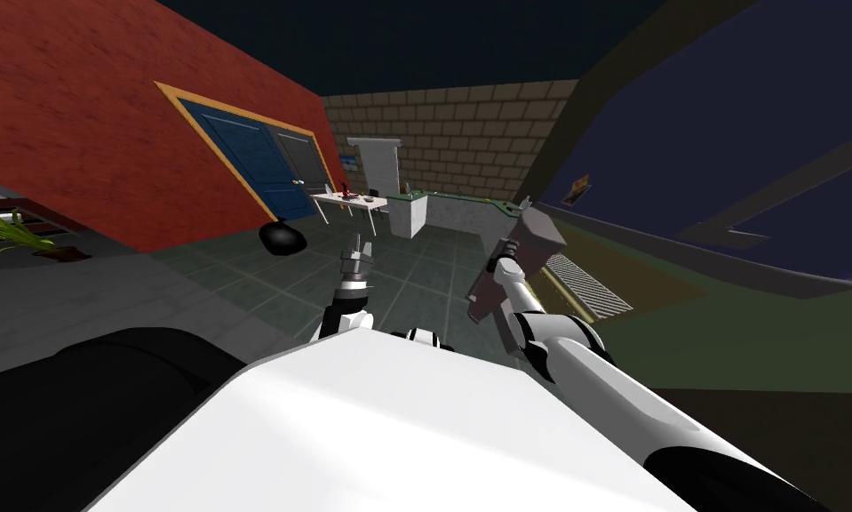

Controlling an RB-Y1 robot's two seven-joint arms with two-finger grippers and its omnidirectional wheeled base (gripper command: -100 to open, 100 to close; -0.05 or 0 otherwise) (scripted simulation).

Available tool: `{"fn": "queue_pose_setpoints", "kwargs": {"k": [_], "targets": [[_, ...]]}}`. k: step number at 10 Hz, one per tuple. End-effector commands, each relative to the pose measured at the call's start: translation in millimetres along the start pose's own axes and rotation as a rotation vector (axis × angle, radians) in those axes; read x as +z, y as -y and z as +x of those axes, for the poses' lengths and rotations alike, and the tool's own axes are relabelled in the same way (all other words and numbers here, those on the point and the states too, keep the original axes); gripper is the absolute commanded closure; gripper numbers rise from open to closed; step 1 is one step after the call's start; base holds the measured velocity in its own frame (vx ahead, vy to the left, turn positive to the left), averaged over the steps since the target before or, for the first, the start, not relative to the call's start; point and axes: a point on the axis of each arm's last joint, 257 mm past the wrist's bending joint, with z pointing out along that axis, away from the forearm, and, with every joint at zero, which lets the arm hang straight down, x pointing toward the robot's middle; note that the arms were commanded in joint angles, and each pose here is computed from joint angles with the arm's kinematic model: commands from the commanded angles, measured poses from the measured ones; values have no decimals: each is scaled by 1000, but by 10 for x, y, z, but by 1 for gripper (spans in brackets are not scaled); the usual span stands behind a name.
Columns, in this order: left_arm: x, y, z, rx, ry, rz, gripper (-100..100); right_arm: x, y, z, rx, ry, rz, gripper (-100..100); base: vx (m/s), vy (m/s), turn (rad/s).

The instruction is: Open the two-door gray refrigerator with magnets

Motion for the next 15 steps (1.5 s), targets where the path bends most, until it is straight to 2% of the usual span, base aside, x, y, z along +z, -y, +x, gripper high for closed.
{"fn": "queue_pose_setpoints", "kwargs": {"k": [1, 2, 3, 4, 6, 7, 9, 10, 12, 13, 14, 15], "targets": [[0, 0, 0, 0, 0, 0, 0, 13, -38, 155, -2, -44, -6, 100, 97, 135, -7], [-1, 0, 0, 0, 0, 0, 0, 13, -38, 155, -2, -44, -6, 100, 140, 163, -20], [-1, 0, 0, 0, 0, 0, 0, 17, -54, 287, -5, -84, -10, 100, 182, 222, 16], [-1, 0, 0, 0, 0, 0, 0, 17, -54, 287, -5, -84, -10, 100, 188, 206, 10], [-1, 0, 0, 0, 0, 0, 0, 12, -91, 548, -12, -164, -18, 100, 282, 249, 24], [-1, 0, 0, 0, 0, 0, 0, 12, -91, 548, -12, -164, -18, 100, 266, 241, -8], [-1, 0, 0, 0, 0, 0, 0, -11, -134, 803, -19, -244, -28, 100, 272, 272, 19], [-1, 0, 0, 0, 0, 0, 0, -11, -134, 803, -19, -244, -28, 100, 209, 244, -32], [-1, 0, 0, 0, 0, 0, 0, -53, -181, 1053, -28, -323, -41, 100, 247, 265, -7], [-1, 0, 0, 0, 0, 0, 0, -53, -181, 1053, -28, -323, -41, 100, 253, 221, -11], [-1, 0, 0, 0, 0, 0, 0, -81, -206, 1174, -32, -362, -49, 100, 215, 253, 3], [-1, 0, 0, 0, 0, 0, 0, -81, -206, 1174, -32, -362, -49, 100, 182, 192, -29]]}}
